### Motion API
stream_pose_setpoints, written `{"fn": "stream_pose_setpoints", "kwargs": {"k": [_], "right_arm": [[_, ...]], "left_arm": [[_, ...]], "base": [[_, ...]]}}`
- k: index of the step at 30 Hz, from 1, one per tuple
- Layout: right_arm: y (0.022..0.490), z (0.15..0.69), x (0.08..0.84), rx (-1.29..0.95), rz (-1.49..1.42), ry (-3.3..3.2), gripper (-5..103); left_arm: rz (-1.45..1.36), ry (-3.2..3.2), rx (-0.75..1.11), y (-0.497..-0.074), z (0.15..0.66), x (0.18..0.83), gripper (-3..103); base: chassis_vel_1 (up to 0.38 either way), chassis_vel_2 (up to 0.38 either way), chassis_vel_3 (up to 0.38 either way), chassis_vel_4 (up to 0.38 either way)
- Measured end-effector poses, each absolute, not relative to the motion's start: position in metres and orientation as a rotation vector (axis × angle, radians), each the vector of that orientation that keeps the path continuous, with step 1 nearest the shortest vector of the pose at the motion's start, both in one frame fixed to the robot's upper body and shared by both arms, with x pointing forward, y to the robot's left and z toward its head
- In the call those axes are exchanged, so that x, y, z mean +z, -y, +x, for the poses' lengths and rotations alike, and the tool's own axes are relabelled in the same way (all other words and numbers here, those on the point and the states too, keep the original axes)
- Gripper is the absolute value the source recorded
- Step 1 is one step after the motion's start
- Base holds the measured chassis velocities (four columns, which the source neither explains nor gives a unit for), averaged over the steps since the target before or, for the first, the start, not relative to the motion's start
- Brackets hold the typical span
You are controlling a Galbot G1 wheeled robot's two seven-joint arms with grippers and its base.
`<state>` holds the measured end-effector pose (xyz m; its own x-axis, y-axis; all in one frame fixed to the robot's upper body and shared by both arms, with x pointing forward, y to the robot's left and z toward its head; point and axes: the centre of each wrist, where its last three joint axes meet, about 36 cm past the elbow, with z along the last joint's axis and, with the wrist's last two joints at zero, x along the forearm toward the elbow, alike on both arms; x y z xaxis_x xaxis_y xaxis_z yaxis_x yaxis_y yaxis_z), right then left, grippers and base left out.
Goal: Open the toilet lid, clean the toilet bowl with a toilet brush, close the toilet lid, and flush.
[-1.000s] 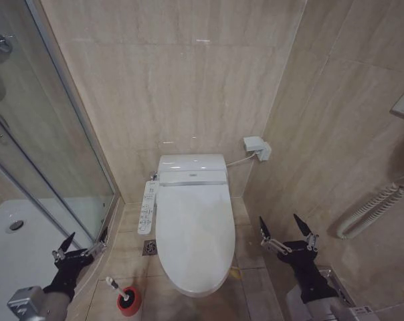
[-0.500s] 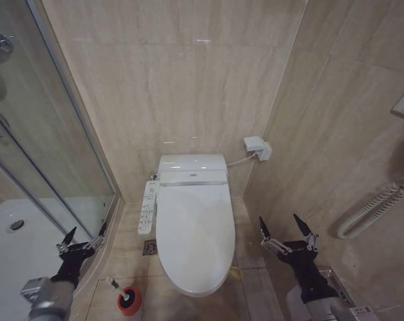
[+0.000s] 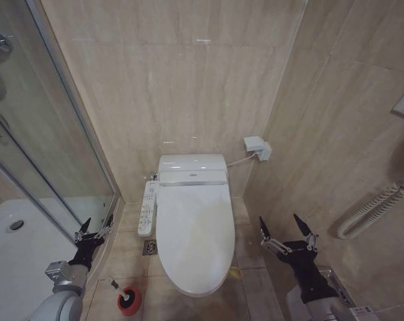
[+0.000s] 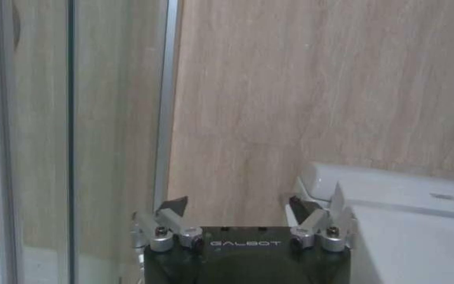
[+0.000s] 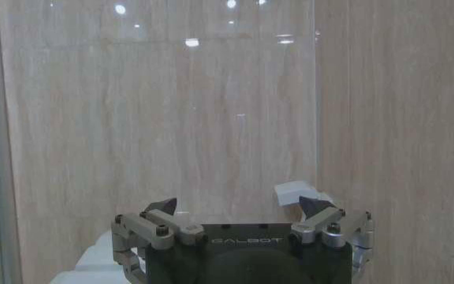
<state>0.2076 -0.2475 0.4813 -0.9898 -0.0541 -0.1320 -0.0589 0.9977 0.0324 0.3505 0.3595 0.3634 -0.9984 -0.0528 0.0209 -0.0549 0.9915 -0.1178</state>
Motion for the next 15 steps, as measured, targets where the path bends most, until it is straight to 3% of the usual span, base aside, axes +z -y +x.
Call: {"fn": "stream_pose_setpoints", "kwargs": {"k": [6, 7, 15], "right_arm": [[0.247, 0.208, 0.481, 0.055, -0.085, -3.008, 100], [0.247, 0.208, 0.481, 0.055, -0.085, -3.009, 100], [0.247, 0.208, 0.481, 0.055, -0.085, -3.008, 100]], "left_arm": [[-0.005, 3.169, 0.137, -0.371, 0.401, 0.359, 88], [-0.021, 3.173, 0.126, -0.374, 0.408, 0.359, 98], [-0.154, 3.215, 0.056, -0.388, 0.461, 0.372, 99]], "base": [[0.000, 0.000, 0.000, 0.000], [0.000, 0.000, 0.000, 0.000], [0.000, 0.000, 0.000, 0.000]]}}
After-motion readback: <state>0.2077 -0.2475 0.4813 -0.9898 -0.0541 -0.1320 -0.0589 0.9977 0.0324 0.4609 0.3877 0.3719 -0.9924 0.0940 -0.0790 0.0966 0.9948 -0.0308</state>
